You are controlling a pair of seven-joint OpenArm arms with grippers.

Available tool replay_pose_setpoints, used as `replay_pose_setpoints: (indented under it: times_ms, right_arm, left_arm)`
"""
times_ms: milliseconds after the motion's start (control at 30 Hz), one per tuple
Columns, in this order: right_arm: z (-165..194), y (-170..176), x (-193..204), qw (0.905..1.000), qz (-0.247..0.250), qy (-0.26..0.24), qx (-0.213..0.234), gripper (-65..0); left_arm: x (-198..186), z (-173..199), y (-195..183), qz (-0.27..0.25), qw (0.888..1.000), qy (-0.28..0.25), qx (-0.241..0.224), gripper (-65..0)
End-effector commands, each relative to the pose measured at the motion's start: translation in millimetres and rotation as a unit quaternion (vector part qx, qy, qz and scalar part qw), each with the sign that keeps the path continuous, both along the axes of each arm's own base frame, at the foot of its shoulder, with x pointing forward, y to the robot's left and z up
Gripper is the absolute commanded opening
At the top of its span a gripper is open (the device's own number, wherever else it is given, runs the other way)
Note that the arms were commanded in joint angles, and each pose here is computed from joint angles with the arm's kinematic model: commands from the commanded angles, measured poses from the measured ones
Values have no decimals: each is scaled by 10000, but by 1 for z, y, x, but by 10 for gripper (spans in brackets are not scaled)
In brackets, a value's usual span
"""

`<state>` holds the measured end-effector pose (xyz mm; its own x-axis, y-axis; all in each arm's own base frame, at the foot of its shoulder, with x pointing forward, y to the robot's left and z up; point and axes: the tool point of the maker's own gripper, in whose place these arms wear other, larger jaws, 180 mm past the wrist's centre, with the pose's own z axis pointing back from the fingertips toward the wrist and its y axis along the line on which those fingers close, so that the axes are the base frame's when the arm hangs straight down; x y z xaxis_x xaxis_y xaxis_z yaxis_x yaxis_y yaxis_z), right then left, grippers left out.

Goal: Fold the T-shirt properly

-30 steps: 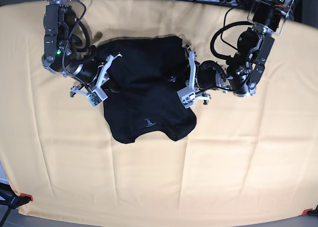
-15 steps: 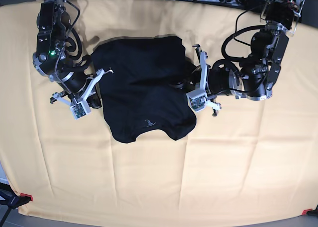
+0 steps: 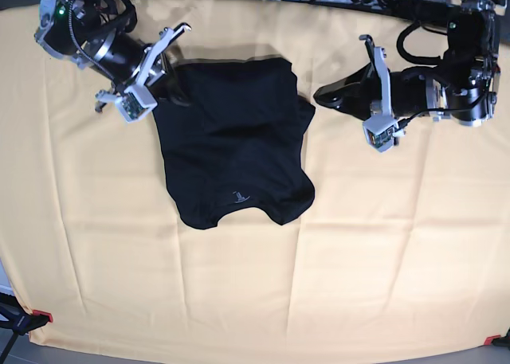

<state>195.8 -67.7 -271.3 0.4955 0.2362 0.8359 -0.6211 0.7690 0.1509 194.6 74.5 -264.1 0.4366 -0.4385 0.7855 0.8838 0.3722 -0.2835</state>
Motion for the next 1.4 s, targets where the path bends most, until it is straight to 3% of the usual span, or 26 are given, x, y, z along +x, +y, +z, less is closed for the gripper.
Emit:
replay_pose_setpoints:
  times_ms: [0,167,533,633,833,967,1100,1200,1367]
  right_arm:
    - [10,-2,-5,9998,-60,-83,143,-650]
    - [-7,-30,-42,9962,-489,671,261,-650]
    - [-25,-68,-129,9762,-647,2070,50,-650]
    - [-30,-74,-156,9664,-633,2488,-114,-650]
    - [-34,-74,-211,9394,-555,3376,-234,-650]
    - [-32,-74,-239,9242,-443,3782,-294,-650]
    - [-35,-73,-246,9184,-405,3927,-274,-650]
    - [-52,-74,-268,8977,-572,4369,1,-650]
    - [-90,-61,-308,8499,-665,5196,575,-650]
  left_arm:
    - [1,14,1,39,9998,-153,-119,-650]
    - [-27,24,10,101,9998,16,-148,-650]
    - [-94,7,50,742,9912,884,649,-650]
    - [-123,-3,58,760,9834,1410,854,-650]
    - [-193,-15,62,570,9574,2603,1108,-650]
    - [-229,-15,61,383,9469,2986,1127,-650]
    - [-245,-23,61,713,9372,3243,1066,-650]
    - [-251,-36,61,1006,9268,3506,895,-650]
    - [-276,-74,57,1239,9006,4101,743,-650]
